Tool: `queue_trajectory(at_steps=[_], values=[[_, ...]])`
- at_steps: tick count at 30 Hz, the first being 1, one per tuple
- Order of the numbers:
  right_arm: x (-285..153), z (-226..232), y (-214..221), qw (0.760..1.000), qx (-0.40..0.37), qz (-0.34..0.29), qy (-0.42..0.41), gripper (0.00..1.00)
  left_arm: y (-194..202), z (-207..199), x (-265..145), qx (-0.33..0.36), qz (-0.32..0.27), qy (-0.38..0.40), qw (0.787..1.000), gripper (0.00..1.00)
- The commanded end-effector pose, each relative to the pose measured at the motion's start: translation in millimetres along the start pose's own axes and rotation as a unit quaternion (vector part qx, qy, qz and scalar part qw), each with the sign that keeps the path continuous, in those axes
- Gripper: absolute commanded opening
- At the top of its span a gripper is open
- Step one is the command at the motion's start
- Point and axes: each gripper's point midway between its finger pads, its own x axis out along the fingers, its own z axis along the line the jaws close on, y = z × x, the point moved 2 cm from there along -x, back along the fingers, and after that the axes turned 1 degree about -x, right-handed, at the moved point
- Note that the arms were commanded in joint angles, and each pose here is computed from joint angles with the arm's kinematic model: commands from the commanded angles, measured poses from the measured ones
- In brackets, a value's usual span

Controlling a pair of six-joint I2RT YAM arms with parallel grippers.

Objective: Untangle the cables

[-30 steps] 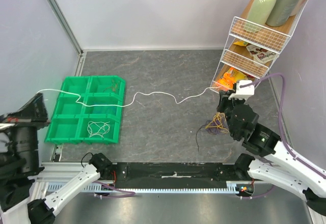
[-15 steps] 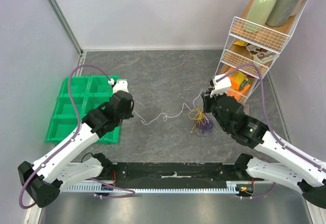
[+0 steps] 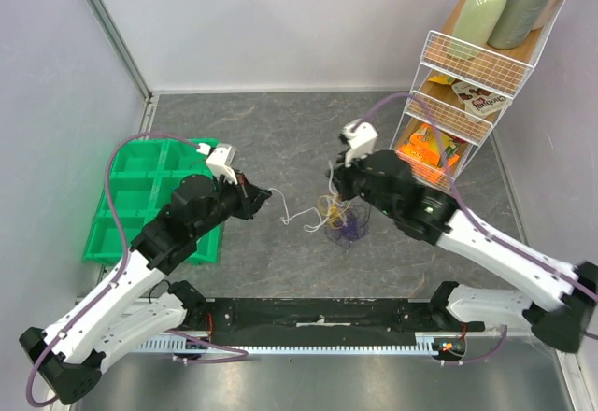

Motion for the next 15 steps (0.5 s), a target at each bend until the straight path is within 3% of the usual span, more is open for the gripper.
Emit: queue_trajectory(at_steps=[1, 3, 6, 12, 15], values=[[32.2, 31.2, 48.8, 0.992, 0.004, 0.107, -0.072, 0.00, -18.7, 20.7, -3.5, -0.021, -0.001, -0.107, 0.994, 0.02], [46.5, 38.0, 67.7, 0.987, 0.005, 0.137, -0.085, 0.00, -15.1, 33.5, -7.8, -0.021, 0.014, -0.152, 0.988, 0.02], [61.4, 50.0, 100.2, 0.976, 0.012, 0.188, -0.111, 0.00, -11.2, 35.6, -14.3, -0.031, 0.005, -0.149, 0.988, 0.02], [63.1, 88.1, 128.0, 0.950, 0.078, 0.209, -0.220, 0.03, 8.8, 9.5, -10.0, -0.035, 0.000, -0.024, 0.999, 0.03], [65.0, 96.6, 148.1, 0.936, 0.102, 0.231, -0.245, 0.06, 30.5, 15.4, -3.3, -0.061, 0.048, -0.040, 0.996, 0.02]])
